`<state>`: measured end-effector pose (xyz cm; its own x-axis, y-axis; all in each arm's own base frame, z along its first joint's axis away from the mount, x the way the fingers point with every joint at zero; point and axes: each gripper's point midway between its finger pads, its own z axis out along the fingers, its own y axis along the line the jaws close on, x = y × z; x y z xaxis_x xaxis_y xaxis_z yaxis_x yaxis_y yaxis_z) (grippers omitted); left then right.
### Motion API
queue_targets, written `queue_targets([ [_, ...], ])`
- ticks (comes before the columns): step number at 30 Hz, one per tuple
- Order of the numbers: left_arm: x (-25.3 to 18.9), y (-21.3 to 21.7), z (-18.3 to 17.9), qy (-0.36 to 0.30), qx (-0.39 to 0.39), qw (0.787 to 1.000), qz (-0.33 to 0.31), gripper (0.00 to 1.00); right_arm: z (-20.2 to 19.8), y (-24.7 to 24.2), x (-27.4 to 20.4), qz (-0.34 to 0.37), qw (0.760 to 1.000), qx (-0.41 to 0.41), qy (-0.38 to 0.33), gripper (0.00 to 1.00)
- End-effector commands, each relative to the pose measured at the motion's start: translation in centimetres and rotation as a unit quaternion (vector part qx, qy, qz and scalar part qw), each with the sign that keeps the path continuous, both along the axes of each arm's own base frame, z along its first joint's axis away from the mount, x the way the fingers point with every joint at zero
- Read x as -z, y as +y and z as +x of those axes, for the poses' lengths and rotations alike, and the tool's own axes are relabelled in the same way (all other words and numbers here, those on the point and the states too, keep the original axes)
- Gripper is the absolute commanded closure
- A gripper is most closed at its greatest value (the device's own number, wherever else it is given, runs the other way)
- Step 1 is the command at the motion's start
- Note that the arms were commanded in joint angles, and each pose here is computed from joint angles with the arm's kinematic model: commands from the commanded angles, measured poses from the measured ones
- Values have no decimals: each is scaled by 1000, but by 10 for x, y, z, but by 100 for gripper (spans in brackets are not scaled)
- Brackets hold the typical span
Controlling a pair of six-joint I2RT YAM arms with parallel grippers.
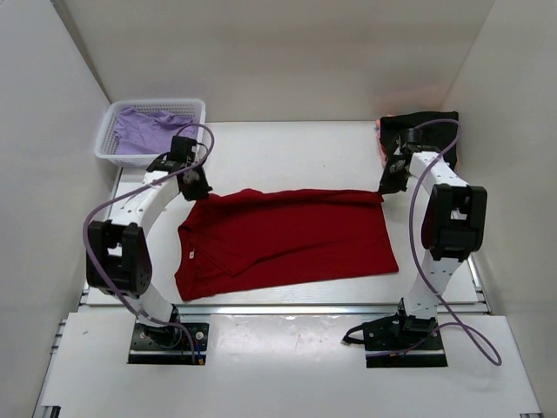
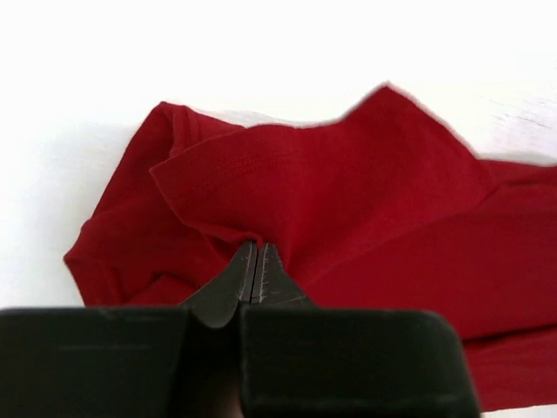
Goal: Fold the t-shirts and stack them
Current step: Fold the other side of the tshirt into a rectangle
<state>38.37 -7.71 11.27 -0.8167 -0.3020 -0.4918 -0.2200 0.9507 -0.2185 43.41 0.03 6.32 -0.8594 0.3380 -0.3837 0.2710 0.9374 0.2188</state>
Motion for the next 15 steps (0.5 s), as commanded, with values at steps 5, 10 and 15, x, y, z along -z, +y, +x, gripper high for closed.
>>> queue_targets([
  [5,-20,20,-26,-30,-22,999,7,100,-4,3,-31,-1,997,-29,-69,100],
  [10,-18,18,-41,-28,-18,999,8,100,-17,8,-23,-5,997,-44,-67,100],
  [15,-17,19,-61,-22,-12,1000,9,100,-30,7,-20,-9,997,-45,-67,100],
])
